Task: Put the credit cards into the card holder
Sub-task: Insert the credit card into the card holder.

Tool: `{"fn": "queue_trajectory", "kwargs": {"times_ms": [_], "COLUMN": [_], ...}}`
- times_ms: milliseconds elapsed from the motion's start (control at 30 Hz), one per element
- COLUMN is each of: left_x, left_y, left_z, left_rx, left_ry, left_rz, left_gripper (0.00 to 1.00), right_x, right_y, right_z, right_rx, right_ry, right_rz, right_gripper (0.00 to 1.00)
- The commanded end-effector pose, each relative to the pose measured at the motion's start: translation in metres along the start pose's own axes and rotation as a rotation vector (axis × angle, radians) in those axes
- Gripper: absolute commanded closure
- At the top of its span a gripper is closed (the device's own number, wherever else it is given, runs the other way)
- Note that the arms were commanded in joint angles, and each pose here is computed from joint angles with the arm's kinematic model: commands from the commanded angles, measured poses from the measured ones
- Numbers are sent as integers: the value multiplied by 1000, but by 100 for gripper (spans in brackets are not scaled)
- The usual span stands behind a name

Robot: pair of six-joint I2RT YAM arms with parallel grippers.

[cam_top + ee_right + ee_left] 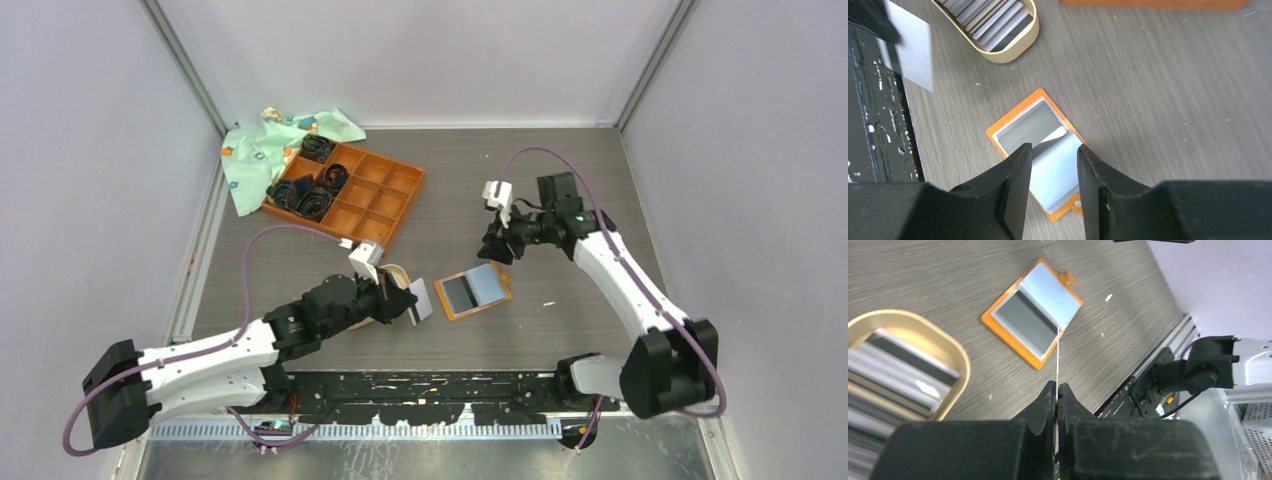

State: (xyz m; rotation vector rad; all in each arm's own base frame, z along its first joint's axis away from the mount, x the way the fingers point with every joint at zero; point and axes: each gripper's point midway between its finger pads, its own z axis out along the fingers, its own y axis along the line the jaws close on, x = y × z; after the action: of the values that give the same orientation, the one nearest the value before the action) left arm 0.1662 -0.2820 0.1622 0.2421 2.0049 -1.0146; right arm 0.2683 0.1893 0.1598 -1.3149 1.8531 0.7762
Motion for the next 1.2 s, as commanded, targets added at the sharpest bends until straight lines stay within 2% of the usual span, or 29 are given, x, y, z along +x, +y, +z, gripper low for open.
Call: {"fn": "queue_trajectory", "kwargs": {"times_ms": [0, 300, 600, 767, 933, 1167], "left_x": [-33, -24, 1, 14, 21, 27], "left_y": [-49, -58, -50, -32, -6, -5], "left_z": [15, 52, 91, 109, 116, 135], "left_rx": [203, 277, 330, 216, 65, 32], "left_ry": [-117, -142, -71, -14, -32, -25], "left_rz": [-42, -79, -250, -271, -329, -373], "left_gripper": [100, 100, 100, 100, 100, 100], "right_x": [-10, 26, 49, 59, 69, 84], "right_y": [21, 12, -4, -24, -28, -28], "right_z": [-29, -46, -40, -38, -34, -27], "right_rx": [-56, -58, -41, 48, 48, 5], "right_ry": [-123, -72, 0, 53, 83, 140], "right_rz": [-40, 33, 134, 216, 251, 330], "right_gripper": [54, 52, 53, 53, 53, 53]}}
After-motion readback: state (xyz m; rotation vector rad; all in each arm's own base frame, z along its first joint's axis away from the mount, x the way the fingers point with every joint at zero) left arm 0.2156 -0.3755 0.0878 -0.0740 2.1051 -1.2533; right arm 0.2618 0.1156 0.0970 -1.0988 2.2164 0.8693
